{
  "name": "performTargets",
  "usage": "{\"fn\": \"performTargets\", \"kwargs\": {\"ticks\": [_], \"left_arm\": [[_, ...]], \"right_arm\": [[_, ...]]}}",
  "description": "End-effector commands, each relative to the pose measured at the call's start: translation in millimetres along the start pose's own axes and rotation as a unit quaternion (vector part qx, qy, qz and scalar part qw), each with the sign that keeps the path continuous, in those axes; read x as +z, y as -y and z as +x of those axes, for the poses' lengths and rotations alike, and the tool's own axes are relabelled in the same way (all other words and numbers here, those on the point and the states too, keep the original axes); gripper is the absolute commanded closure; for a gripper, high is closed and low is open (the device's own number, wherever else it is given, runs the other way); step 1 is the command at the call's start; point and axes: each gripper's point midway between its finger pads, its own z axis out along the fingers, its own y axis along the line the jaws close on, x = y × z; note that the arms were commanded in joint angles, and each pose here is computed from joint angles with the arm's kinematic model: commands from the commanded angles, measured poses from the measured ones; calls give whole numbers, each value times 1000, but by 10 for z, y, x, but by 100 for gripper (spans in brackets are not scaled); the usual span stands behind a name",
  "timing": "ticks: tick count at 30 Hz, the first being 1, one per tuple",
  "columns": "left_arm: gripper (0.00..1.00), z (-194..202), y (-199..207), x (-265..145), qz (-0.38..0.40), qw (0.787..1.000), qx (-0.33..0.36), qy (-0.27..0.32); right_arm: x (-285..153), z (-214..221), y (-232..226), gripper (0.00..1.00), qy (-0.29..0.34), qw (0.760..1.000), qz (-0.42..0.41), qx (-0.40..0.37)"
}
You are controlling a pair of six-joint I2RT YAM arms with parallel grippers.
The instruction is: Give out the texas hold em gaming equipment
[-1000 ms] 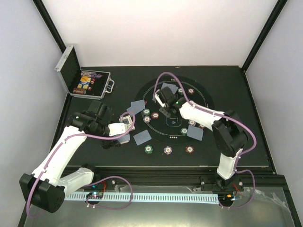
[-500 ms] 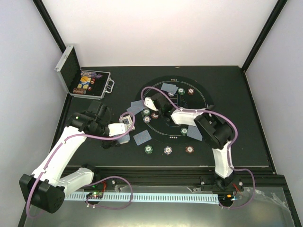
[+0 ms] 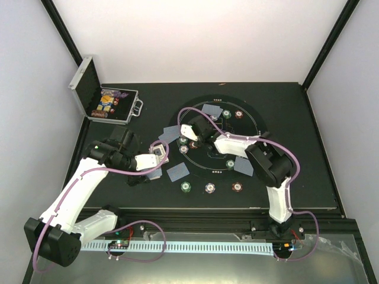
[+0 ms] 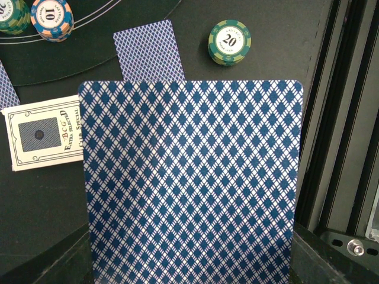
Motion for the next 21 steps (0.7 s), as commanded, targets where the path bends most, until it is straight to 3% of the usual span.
{"fn": "performTargets", "kwargs": {"ticks": [1,8,10,14,17,18,19,21], "left_arm": [[98,-31,0,-61,-9,1000,7,9],[99,-37,7,-85,-11,1000,6,10],[98,-44,10,-99,-13,1000,5,12],[99,-47,28,-107,-11,1000,4,14],[98,-52,39,-109,-9,1000,4,16],[98,-50,43,-109,-9,1000,4,16],[98,-53,45,-114,-9,1000,4,16],[98,-57,47,-124,-10,1000,6,17]], "right_arm": [[-309,29,82,68,10,1000,-16,18],[-567,109,118,61,8,999,-26,39],[-631,105,162,52,9,998,-23,53],[-910,-14,577,51,40,989,27,137],[-1323,-75,1112,39,84,959,102,250],[-1495,-58,1302,11,96,941,127,299],[-1659,-15,1483,1,103,918,148,353],[-1883,151,1696,0,98,876,140,452]]}}
